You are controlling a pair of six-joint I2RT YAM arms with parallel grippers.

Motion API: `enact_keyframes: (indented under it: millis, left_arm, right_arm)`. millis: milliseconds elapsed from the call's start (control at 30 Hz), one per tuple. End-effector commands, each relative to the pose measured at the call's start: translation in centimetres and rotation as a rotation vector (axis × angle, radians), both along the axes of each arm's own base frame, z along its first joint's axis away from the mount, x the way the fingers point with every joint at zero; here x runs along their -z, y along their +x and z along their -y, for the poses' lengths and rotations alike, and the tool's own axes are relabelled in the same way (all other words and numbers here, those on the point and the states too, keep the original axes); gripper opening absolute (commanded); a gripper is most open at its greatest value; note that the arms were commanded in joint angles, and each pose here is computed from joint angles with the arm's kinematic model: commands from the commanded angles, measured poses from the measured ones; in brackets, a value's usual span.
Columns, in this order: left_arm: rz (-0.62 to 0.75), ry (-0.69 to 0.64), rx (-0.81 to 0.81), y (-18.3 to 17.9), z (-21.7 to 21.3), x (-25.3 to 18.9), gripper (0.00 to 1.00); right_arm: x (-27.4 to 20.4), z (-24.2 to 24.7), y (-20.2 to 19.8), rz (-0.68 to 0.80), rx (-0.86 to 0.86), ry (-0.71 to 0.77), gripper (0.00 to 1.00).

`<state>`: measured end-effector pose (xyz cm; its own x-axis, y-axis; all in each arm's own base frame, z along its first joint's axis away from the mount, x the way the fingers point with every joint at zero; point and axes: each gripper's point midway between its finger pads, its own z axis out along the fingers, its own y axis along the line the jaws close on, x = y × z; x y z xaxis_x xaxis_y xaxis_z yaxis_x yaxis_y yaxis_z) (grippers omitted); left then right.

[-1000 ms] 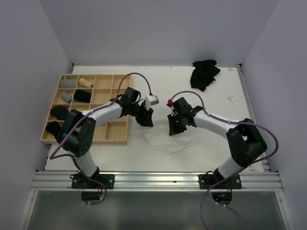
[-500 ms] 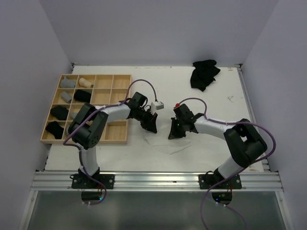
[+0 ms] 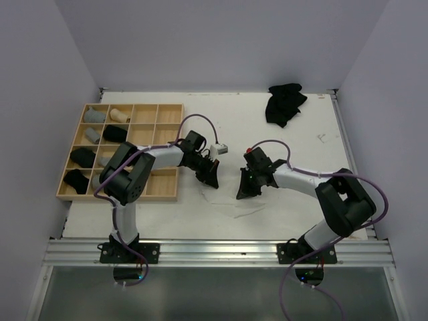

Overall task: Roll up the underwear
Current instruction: Fold the underwear

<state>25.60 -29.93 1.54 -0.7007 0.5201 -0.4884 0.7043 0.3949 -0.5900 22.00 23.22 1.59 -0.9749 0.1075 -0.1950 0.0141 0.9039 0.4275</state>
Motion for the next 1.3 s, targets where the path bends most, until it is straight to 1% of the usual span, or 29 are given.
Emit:
enact_keyframes:
  millis: [0, 200, 333, 433, 533, 567, 633, 667, 700, 733, 767, 800, 867, 900, 967, 1000, 1067, 1100, 1133, 1167, 1200, 1267]
  left_arm:
    - [0.008, 0.057, -0.030, 0.7, -0.4, 1.8, 0.01]
    - [0.002, 0.069, -0.034, 0.7, -0.6, 1.9, 0.00]
    - [-0.004, 0.049, -0.010, 0.1, -0.5, 1.7, 0.00]
    - [0.000, 0.038, -0.007, -0.1, -0.6, 1.5, 0.00]
    - [0.043, -0.014, 0.015, -0.2, -0.2, -0.1, 0.05]
    - [0.071, -0.062, 0.032, -0.3, 0.2, -1.8, 0.06]
    - [0.126, -0.109, 0.048, -0.5, 0.2, -3.1, 0.11]
    - [0.190, -0.150, 0.055, -0.4, 0.4, -5.2, 0.17]
    - [0.227, -0.164, 0.061, -0.5, 0.3, -5.8, 0.20]
    - [0.269, -0.170, 0.076, -0.7, 0.1, -5.9, 0.22]
    - [0.336, -0.164, 0.071, -0.4, -0.1, -6.9, 0.23]
    - [0.393, -0.156, 0.112, -0.7, 0.0, -7.0, 0.25]
    - [0.456, -0.131, 0.145, -1.3, 0.1, -6.9, 0.27]
    - [0.517, -0.124, 0.179, -1.7, 0.6, -7.2, 0.28]
    - [0.583, -0.091, 0.202, -2.1, 0.7, -6.8, 0.28]
    - [0.616, -0.089, 0.244, -2.9, 1.4, -6.7, 0.28]
    - [0.670, -0.073, 0.257, -3.0, 1.8, -6.5, 0.28]
    - [0.687, -0.072, 0.285, -3.8, 2.1, -6.0, 0.28]
    - [0.713, -0.073, 0.293, -3.9, 2.3, -6.0, 0.27]
    - [0.770, -0.080, 0.283, -3.4, 2.6, -6.5, 0.27]
    - [0.808, -0.092, 0.301, -4.0, 3.0, -6.2, 0.27]
    - [0.863, -0.089, 0.290, -3.8, 3.1, -6.3, 0.27]
  right_arm:
    - [-1.2, 0.8, -2.1, -0.028, -0.051, -0.004, 0.00]
    - [-1.5, 0.9, -4.1, -0.075, -0.118, 0.025, 0.00]
    - [-1.8, 0.8, -5.4, -0.098, -0.177, 0.048, 0.00]
    - [-2.5, 1.0, -5.3, -0.075, -0.178, 0.048, 0.00]
    - [-4.5, 0.9, -3.3, 0.046, -0.106, 0.058, 0.00]
    - [-5.3, 1.1, -1.8, 0.109, -0.052, 0.051, 0.01]
    - [-7.2, 1.1, -0.1, 0.194, 0.010, 0.073, 0.02]
    - [-8.1, 0.8, 1.4, 0.246, 0.058, 0.098, 0.04]
    - [-8.6, 0.7, 2.0, 0.268, 0.079, 0.111, 0.05]
    - [-8.3, 0.6, 2.6, 0.271, 0.096, 0.103, 0.06]
    - [-8.4, 0.4, 3.2, 0.271, 0.103, 0.099, 0.06]
    - [-7.9, 0.3, 3.3, 0.251, 0.099, 0.083, 0.04]
    - [-6.2, -0.3, 3.7, 0.197, 0.085, 0.060, 0.00]
    - [-5.9, -0.5, 3.8, 0.183, 0.083, 0.061, 0.00]
    - [-4.8, -0.6, 4.3, 0.178, 0.093, 0.045, 0.00]
    - [-4.4, -0.4, 4.5, 0.174, 0.098, 0.032, 0.00]
    - [-3.4, -0.3, 4.9, 0.161, 0.102, 0.036, 0.00]
    - [-3.1, -0.3, 5.0, 0.156, 0.106, 0.038, 0.00]
    - [-2.7, -0.3, 5.1, 0.150, 0.109, 0.040, 0.00]
    - [-2.4, -0.6, 5.2, 0.143, 0.104, 0.061, 0.00]
    - [-1.7, -0.6, 5.1, 0.121, 0.102, 0.057, 0.00]
    - [-1.1, -0.9, 5.1, 0.101, 0.096, 0.075, 0.00]
